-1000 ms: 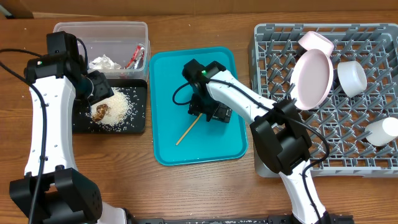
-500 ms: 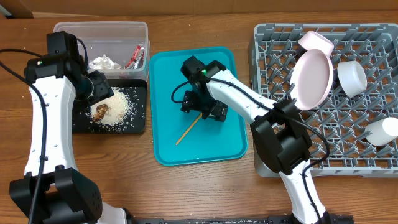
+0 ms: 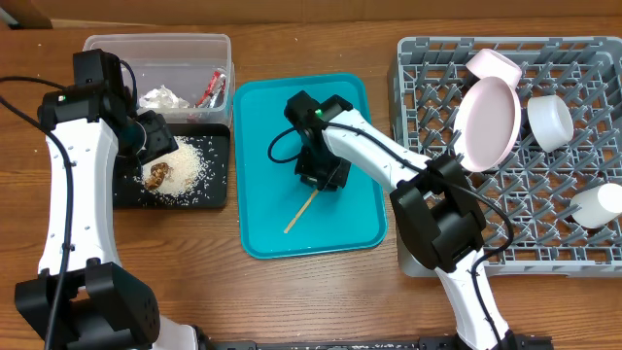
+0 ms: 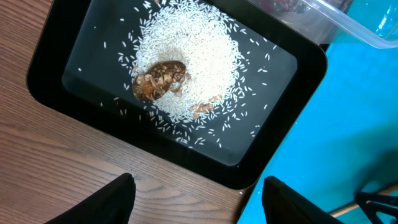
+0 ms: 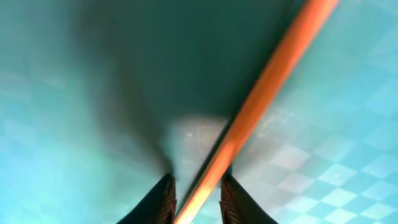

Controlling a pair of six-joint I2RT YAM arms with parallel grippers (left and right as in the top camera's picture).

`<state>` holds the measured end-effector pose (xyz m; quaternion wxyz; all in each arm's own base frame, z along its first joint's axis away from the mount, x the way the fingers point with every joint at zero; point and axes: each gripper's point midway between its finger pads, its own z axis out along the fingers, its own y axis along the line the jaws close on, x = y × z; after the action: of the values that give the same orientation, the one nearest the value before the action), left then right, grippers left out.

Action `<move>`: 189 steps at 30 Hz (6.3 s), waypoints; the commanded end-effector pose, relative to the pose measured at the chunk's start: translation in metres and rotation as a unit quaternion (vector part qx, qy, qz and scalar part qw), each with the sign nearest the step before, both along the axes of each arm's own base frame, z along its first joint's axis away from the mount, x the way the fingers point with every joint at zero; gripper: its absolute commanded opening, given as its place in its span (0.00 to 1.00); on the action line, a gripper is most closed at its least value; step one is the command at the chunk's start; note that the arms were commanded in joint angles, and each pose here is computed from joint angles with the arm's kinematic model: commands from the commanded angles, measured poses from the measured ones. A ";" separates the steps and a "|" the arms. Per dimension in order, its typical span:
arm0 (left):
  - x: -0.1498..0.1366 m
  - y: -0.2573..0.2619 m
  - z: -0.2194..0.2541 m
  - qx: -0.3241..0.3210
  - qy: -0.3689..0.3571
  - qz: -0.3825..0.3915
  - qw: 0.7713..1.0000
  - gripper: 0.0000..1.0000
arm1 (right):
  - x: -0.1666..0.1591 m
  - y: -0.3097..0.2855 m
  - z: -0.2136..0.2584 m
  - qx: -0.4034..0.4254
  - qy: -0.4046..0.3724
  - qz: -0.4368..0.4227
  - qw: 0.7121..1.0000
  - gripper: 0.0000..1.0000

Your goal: Sort waste into correct bins and load items into the dishwasher

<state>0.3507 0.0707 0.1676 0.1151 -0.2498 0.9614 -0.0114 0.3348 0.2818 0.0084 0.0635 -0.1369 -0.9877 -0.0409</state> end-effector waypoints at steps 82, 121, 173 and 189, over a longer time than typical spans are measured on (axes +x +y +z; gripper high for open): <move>0.012 -0.079 0.007 -0.002 -0.020 -0.107 0.994 0.70 | 0.010 -0.197 0.101 -0.002 -0.067 0.192 0.979 0.33; -0.111 -0.120 0.026 -0.052 0.152 -0.226 0.961 1.00 | -0.027 -0.272 0.208 0.001 -0.178 0.012 0.984 0.99; -0.140 -0.087 0.052 0.052 -0.165 -0.177 0.969 1.00 | -0.101 -0.252 0.269 -0.013 -0.627 0.054 0.777 1.00; -0.140 -0.087 0.052 0.052 -0.165 -0.177 0.969 1.00 | -0.103 -0.249 0.228 -0.001 -0.783 0.044 0.620 1.00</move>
<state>0.2107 -0.0186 0.2214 0.2826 -0.0590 0.9569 -0.0301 0.2287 0.0331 0.2436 -0.7247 -0.0111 -0.6766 -0.1302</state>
